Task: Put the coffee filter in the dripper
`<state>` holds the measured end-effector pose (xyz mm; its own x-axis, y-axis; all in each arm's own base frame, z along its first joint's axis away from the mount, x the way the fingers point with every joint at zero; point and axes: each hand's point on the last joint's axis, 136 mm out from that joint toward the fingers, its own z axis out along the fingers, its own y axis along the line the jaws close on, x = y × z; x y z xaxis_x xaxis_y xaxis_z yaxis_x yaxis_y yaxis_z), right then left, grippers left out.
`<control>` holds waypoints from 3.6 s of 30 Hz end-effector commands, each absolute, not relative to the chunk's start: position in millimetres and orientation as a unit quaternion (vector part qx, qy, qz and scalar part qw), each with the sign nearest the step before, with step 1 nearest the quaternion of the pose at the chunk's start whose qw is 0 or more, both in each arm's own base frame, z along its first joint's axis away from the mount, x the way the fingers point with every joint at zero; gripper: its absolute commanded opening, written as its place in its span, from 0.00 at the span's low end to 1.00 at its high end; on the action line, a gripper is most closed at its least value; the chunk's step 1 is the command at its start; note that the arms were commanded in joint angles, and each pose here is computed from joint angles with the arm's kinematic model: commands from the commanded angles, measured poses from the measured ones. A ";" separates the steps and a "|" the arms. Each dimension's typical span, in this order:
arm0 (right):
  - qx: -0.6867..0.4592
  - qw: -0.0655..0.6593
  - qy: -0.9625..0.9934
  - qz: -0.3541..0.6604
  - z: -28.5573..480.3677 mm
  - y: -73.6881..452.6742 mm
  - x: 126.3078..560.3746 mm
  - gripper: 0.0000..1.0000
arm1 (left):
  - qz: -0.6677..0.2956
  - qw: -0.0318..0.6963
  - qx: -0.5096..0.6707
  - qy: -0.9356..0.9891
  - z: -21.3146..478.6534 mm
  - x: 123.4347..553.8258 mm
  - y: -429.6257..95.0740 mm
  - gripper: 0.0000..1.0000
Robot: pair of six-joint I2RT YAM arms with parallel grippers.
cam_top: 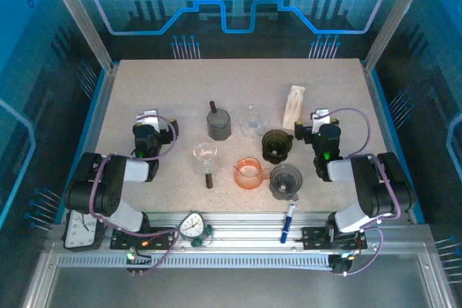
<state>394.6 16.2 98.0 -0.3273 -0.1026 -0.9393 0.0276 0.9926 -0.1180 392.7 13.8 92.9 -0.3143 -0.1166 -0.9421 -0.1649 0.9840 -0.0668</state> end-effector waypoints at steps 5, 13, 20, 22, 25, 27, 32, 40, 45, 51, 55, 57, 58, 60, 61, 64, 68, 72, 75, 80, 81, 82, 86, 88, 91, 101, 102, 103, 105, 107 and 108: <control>-0.021 0.584 0.810 -0.053 99.9 14.7 396.7 1.00 | 0.020 0.587 -0.073 0.806 97.3 396.4 12.1 0.99; -0.021 0.584 0.810 -0.054 99.8 14.5 396.7 1.00 | 0.020 0.586 -0.073 0.807 97.0 396.0 12.2 0.99; -0.021 0.584 0.809 -0.053 100.0 14.6 396.6 1.00 | 0.020 0.586 -0.073 0.807 96.6 395.6 12.2 0.99; -0.021 0.584 0.810 -0.053 99.7 14.9 396.5 1.00 | 0.021 0.586 -0.074 0.807 96.6 395.7 12.4 0.99; -0.021 0.585 0.809 -0.053 100.2 14.7 396.9 1.00 | 0.021 0.586 -0.074 0.807 96.6 395.7 12.3 0.99; -0.021 0.585 0.809 -0.053 100.3 14.7 396.8 1.00 | 0.020 0.586 -0.074 0.807 96.6 395.6 12.2 0.99; -0.017 0.583 0.810 -0.053 99.6 13.3 396.8 1.00 | 0.021 0.586 -0.074 0.807 96.5 395.7 12.3 0.99; -0.017 0.582 0.812 -0.033 99.1 11.9 397.3 1.00 | 0.020 0.586 -0.074 0.807 97.1 396.4 12.2 0.99; -0.017 0.582 0.812 -0.032 99.3 12.0 397.1 1.00 | 0.021 0.587 -0.073 0.806 97.3 395.5 12.2 0.99; -0.018 0.587 0.809 -0.032 110.0 12.2 394.2 1.00 | 0.026 0.585 -0.084 0.806 124.8 386.7 15.8 0.99; -0.008 0.585 0.810 -0.044 121.9 8.4 391.3 1.00 | 0.022 0.598 -0.083 0.797 142.5 382.5 15.1 0.99; -0.004 0.578 0.814 -0.053 129.0 7.1 389.6 1.00 | 0.029 0.607 -0.100 0.788 150.0 379.5 20.7 0.99; 0.000 0.576 0.816 -0.058 133.7 6.2 388.9 1.00 | 0.034 0.613 -0.116 0.780 155.6 377.9 25.9 0.99; 0.013 0.571 0.817 -0.073 141.7 4.3 387.1 1.00 | 0.047 0.624 -0.167 0.762 167.0 375.2 40.3 0.99; 0.025 0.569 0.818 -0.079 145.6 2.2 385.6 1.00 | 0.056 0.625 -0.206 0.751 171.5 373.3 51.0 0.99; 0.062 0.577 0.807 -0.109 164.8 -2.7 378.6 1.00 | 0.086 0.593 -0.323 0.732 176.5 363.8 82.0 0.99; 0.123 0.587 0.775 -0.201 197.0 -17.1 369.9 1.00 | 0.099 0.518 -0.495 0.690 174.0 330.9 108.4 0.99; 0.239 0.544 0.791 -0.143 191.6 -24.5 359.3 1.00 | 0.050 0.514 -0.492 0.701 184.6 332.9 98.7 0.99; 0.247 0.513 0.822 -0.024 182.3 -11.3 362.8 1.00 | -0.016 0.532 -0.479 0.698 195.8 336.9 83.6 0.99; 0.227 0.535 0.812 0.063 191.6 12.1 364.2 1.00 | -0.172 0.558 -0.401 0.706 228.4 350.6 34.9 0.99; 0.213 0.528 0.819 0.075 192.2 18.4 363.1 1.00 | -0.197 0.547 -0.393 0.712 232.5 351.2 25.0 0.99; 0.199 0.517 0.828 0.083 191.8 25.3 360.9 1.00 | -0.219 0.530 -0.385 0.723 234.0 351.1 14.8 0.99; 0.138 0.462 0.868 0.115 183.2 56.6 347.1 1.00 | -0.266 0.443 -0.317 0.795 225.5 343.3 -36.2 0.97; 0.102 0.441 0.883 0.124 179.5 73.4 337.6 1.00 | -0.263 0.405 -0.285 0.828 211.1 331.9 -60.7 0.94; 0.024 0.413 0.899 0.144 175.7 107.4 320.2 1.00 | -0.256 0.371 -0.251 0.857 189.7 312.5 -86.4 0.92; -0.173 0.342 0.909 0.165 154.0 197.8 266.5 0.96 | -0.247 0.279 -0.170 0.912 133.8 270.1 -140.4 0.78; -0.184 0.340 0.907 0.167 153.0 203.4 262.9 0.95 | -0.244 0.275 -0.167 0.915 129.7 267.8 -142.6 0.78; -0.197 0.336 0.905 0.172 151.7 210.3 258.2 0.93 | -0.244 0.270 -0.163 0.917 125.7 265.4 -145.0 0.78; -0.221 0.322 0.903 0.180 147.1 222.7 250.0 0.91 | -0.243 0.263 -0.160 0.920 119.8 263.1 -148.3 0.74; -0.236 0.313 0.904 0.172 142.8 229.5 245.2 0.91 | -0.243 0.256 -0.157 0.922 114.9 261.9 -150.9 0.69; -0.242 0.311 0.903 0.172 140.8 233.5 242.7 0.91 | -0.240 0.252 -0.156 0.924 112.7 261.6 -151.4 0.64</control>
<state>248.7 223.7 138.2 -0.7049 -0.2788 -0.6522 -0.5016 0.8461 0.1805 268.2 -149.8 124.4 -0.8004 -0.4295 -0.4181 -0.1598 0.8252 -0.5417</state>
